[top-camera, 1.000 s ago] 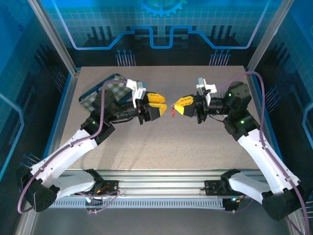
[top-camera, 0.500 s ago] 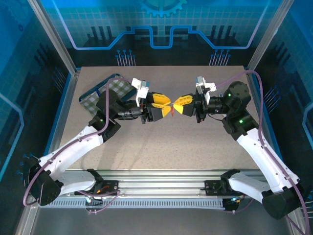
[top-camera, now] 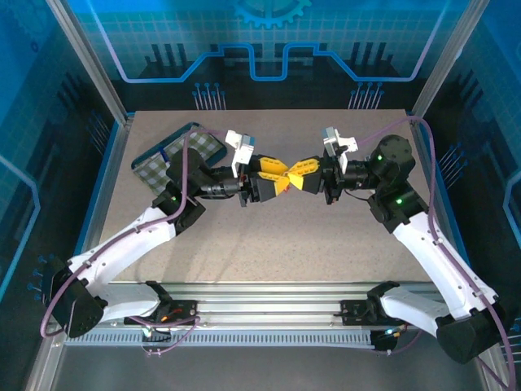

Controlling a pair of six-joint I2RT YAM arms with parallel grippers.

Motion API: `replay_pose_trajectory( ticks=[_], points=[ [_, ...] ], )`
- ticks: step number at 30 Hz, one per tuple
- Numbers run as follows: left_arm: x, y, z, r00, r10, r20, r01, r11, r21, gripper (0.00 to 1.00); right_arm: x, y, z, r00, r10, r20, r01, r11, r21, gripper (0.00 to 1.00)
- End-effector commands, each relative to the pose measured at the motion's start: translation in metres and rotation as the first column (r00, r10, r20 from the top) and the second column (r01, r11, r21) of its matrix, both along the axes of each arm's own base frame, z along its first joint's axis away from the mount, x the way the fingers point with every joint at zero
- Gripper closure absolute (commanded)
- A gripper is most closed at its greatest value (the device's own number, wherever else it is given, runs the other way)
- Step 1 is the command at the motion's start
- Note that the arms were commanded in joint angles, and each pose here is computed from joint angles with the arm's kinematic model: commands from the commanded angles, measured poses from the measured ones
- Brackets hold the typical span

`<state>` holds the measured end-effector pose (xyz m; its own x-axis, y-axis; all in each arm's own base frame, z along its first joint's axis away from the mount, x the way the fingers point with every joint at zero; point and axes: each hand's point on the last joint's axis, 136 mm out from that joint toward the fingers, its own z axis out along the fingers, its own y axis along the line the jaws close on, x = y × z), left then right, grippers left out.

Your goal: Remove the keys from the keyring

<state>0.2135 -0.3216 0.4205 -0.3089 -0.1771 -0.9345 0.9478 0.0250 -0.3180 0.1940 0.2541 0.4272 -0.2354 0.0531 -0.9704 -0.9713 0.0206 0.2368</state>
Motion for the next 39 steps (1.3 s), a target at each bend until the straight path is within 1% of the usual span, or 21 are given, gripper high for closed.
replay_pose_trajectory(
  ticks=[1, 2, 5, 7, 14, 16, 18, 19, 22, 24, 30, 31, 34, 35, 37, 39],
  points=[
    [-0.007, 0.0, 0.017, 0.998, -0.019, 0.058, 0.02, 0.999, -0.027, 0.7, -0.008, 0.002, 0.014, 0.999, 0.02, 0.04, -0.021, 1.0, 0.023, 1.0],
    [-0.007, 0.0, 0.017, 0.998, -0.016, 0.059, 0.018, 0.999, -0.027, 0.72, -0.008, 0.002, 0.014, 0.999, 0.02, 0.041, -0.021, 1.0, 0.024, 1.0],
    [-0.007, 0.001, 0.015, 0.998, -0.011, 0.056, 0.012, 1.0, -0.021, 0.71, -0.008, 0.001, 0.017, 0.999, 0.016, 0.047, -0.017, 1.0, 0.026, 1.0],
    [-0.009, 0.003, 0.015, 0.998, -0.005, 0.06, 0.006, 1.0, -0.021, 0.76, -0.008, 0.0, 0.018, 0.999, 0.015, 0.049, -0.016, 0.999, 0.028, 1.0],
    [-0.01, 0.009, 0.011, 0.998, 0.027, 0.062, -0.027, 1.0, -0.004, 0.77, -0.006, -0.001, 0.019, 0.999, 0.007, 0.05, -0.008, 1.0, 0.027, 1.0],
    [-0.01, 0.008, 0.011, 0.998, 0.024, 0.063, -0.024, 1.0, -0.001, 0.85, -0.006, -0.001, 0.019, 0.999, 0.007, 0.048, -0.008, 1.0, 0.028, 1.0],
    [-0.01, 0.008, 0.01, 0.998, 0.024, 0.06, -0.024, 1.0, 0.005, 0.88, -0.006, -0.001, 0.02, 0.999, 0.01, 0.05, -0.011, 1.0, 0.028, 1.0],
    [-0.01, 0.008, 0.01, 0.998, 0.02, 0.061, -0.021, 1.0, 0.005, 0.92, -0.006, -0.001, 0.02, 0.999, 0.007, 0.051, -0.009, 1.0, 0.028, 1.0],
    [-0.01, 0.006, 0.01, 0.998, 0.008, 0.058, -0.009, 1.0, 0.009, 0.94, -0.007, -0.001, 0.021, 0.999, 0.009, 0.053, -0.011, 1.0, 0.03, 1.0],
    [-0.011, 0.005, 0.009, 0.998, 0.0, 0.059, -0.001, 1.0, 0.012, 1.0, -0.007, -0.001, 0.022, 0.998, 0.011, 0.055, -0.013, 0.999, 0.03, 1.0],
    [-0.009, 0.005, 0.007, 0.998, 0.006, 0.064, -0.007, 1.0, 0.017, 1.0, -0.006, -0.002, 0.023, 0.998, 0.006, 0.062, -0.008, 1.0, 0.025, 1.0],
    [-0.01, 0.005, 0.008, 0.998, 0.004, 0.067, -0.005, 1.0, 0.015, 1.0, -0.005, -0.002, 0.024, 0.998, 0.001, 0.061, -0.003, 1.0, 0.024, 0.97],
    [-0.008, 0.007, 0.01, 0.997, 0.023, 0.069, -0.023, 1.0, 0.001, 1.0, 0.002, -0.007, 0.022, 0.997, -0.049, 0.052, 0.048, 0.999, 0.026, 0.74],
    [-0.008, 0.008, 0.011, 0.997, 0.026, 0.073, -0.026, 1.0, -0.009, 1.0, 0.004, -0.01, 0.021, 0.996, -0.072, 0.053, 0.071, 0.997, 0.029, 0.71],
    [-0.006, 0.009, 0.012, 0.997, 0.031, 0.072, -0.029, 0.999, -0.024, 1.0, 0.007, -0.015, 0.017, 0.991, -0.119, 0.058, 0.117, 0.992, 0.041, 0.69],
    [-0.006, 0.01, 0.014, 0.997, 0.029, 0.068, -0.027, 0.999, -0.037, 1.0, 0.01, -0.019, 0.012, 0.982, -0.178, 0.07, 0.174, 0.983, 0.054, 0.63]
  ],
)
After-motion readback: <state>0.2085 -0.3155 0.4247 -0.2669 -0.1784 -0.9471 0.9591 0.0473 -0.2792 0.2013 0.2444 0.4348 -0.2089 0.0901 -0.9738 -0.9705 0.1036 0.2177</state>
